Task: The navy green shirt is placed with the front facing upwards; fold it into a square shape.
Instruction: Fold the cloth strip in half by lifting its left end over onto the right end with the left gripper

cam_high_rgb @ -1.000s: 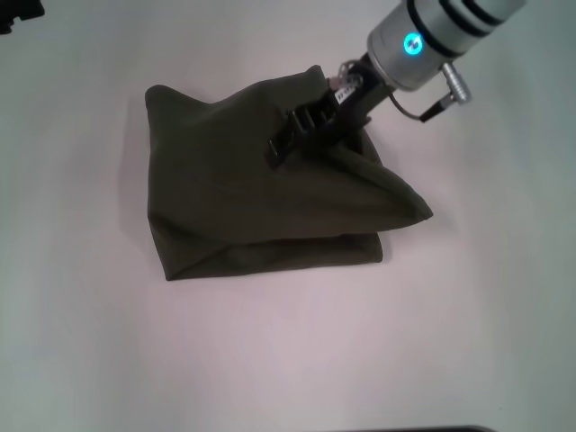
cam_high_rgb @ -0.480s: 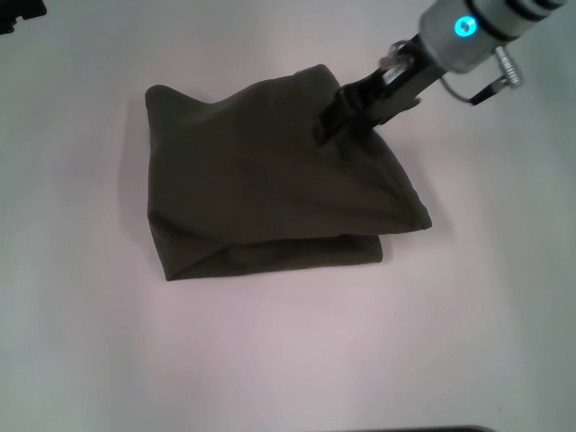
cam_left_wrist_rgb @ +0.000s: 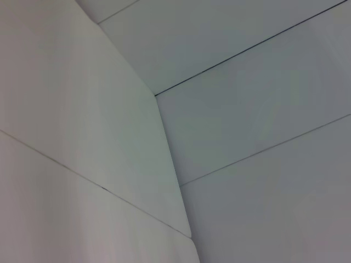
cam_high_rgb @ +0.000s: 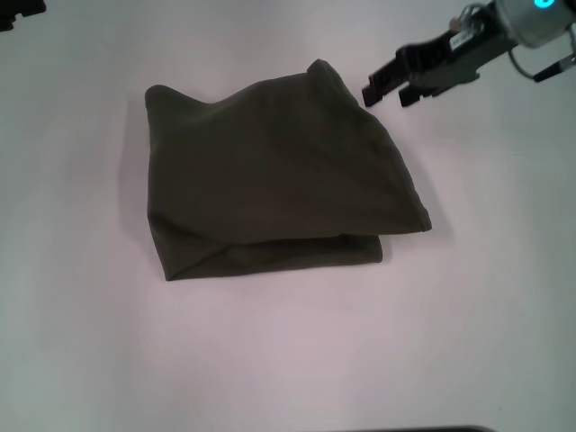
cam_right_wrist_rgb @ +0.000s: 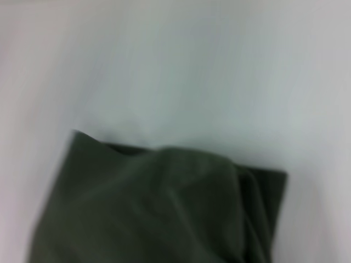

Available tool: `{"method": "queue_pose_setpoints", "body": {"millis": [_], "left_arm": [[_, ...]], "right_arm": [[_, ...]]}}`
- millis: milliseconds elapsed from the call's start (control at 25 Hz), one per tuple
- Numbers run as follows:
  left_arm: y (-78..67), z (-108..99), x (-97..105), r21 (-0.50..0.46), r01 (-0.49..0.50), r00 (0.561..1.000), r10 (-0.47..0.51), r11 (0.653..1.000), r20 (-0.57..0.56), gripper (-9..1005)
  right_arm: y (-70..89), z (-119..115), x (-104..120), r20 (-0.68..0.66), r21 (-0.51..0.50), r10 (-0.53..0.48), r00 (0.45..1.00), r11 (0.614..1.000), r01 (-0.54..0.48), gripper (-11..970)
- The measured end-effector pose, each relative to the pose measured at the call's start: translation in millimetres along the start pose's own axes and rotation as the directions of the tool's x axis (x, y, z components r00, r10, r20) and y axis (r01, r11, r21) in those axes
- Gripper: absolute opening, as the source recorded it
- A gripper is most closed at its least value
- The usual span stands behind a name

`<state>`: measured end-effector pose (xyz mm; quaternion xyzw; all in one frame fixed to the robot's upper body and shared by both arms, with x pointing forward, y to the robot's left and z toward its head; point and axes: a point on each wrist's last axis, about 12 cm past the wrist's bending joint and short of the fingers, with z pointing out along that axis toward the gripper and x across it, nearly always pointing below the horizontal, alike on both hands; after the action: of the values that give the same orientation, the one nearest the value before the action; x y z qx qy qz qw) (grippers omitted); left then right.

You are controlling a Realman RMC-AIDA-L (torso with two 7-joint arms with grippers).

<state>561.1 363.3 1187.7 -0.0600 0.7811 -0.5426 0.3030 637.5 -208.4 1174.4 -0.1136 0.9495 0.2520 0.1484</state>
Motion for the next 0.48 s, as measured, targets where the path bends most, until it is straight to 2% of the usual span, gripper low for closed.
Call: {"method": "queue_pose_setpoints", "body": {"millis": [120, 200, 280, 480], "left_arm": [[0.5, -1, 0, -0.001, 0.002, 1.0, -0.002, 1.0, 0.005, 690], [1.0, -2, 0, -0.002, 0.003, 1.0, -0.003, 1.0, 0.01, 691], [1.2, -4, -2, -0.006, 0.004, 1.0, -0.003, 1.0, 0.021, 691], [0.4, -15, -10, -0.015, 0.013, 0.998, -0.012, 1.0, 0.068, 691]], "right_arm": [[9.7, -7, -3, 0.023, -0.095, -0.01, 1.0, 0.995, 0.013, 626], [21.6, -5, -3, 0.009, -0.193, -0.032, 0.999, 0.981, 0.033, 626], [31.3, -1, -6, -0.016, -0.245, -0.05, 0.999, 0.969, 0.044, 626], [44.1, 15, -6, -0.088, -0.238, -0.084, 0.993, 0.969, 0.061, 626]]}}
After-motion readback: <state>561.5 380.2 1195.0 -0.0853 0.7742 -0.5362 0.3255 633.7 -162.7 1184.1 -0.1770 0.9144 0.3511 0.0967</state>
